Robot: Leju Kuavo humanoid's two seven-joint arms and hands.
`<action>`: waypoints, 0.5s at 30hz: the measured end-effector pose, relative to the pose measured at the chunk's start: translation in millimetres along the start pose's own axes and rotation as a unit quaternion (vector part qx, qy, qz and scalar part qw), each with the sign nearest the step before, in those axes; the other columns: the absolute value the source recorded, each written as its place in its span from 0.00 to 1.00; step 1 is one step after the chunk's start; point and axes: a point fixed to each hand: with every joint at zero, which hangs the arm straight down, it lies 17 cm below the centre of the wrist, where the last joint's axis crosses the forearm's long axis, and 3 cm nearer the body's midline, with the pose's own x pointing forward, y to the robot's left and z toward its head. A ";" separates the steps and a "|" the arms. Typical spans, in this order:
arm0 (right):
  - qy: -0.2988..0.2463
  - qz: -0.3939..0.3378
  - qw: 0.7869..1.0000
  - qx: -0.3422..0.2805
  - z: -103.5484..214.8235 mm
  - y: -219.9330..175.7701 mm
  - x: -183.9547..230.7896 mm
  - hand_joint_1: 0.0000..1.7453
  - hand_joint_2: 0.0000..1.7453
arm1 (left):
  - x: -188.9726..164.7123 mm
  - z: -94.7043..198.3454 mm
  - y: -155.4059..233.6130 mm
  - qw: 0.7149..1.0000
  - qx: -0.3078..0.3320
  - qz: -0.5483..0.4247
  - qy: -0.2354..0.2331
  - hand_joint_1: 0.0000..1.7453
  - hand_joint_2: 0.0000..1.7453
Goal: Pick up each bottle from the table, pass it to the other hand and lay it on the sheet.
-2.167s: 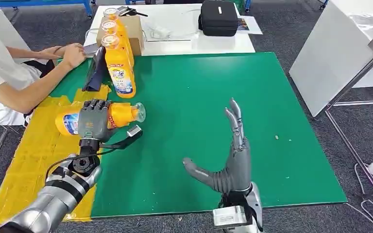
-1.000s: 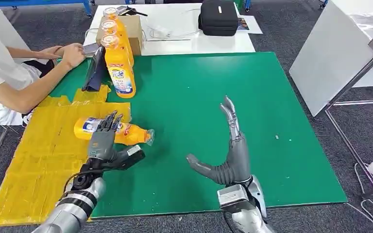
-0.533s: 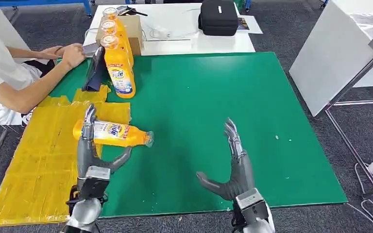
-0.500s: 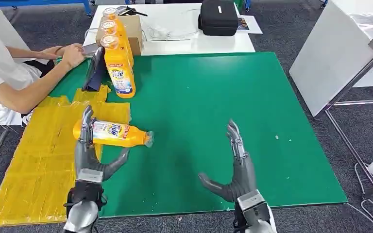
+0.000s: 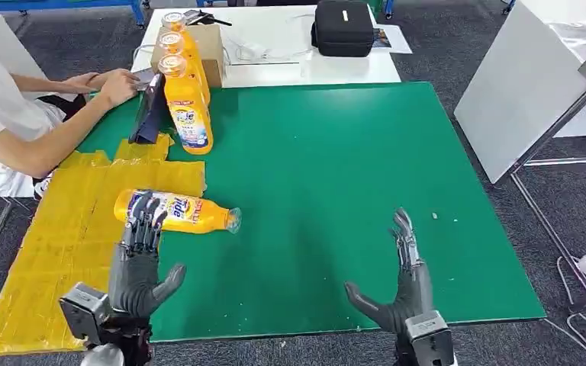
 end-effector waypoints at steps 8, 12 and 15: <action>0.007 -0.003 1.000 -0.021 -1.7 -13.7 -4.0 0.00 1.00 | -33.4 14.4 -10.6 0.997 -0.032 0.028 0.060 0.00 1.00; 0.010 -0.006 0.999 -0.033 -2.1 -19.3 -5.5 0.00 1.00 | -39.5 20.6 -11.9 0.996 -0.041 0.029 0.071 0.00 1.00; 0.013 -0.006 0.999 -0.039 -2.6 -21.0 -7.6 0.00 1.00 | -46.7 24.8 -14.8 0.995 -0.052 0.019 0.085 0.00 1.00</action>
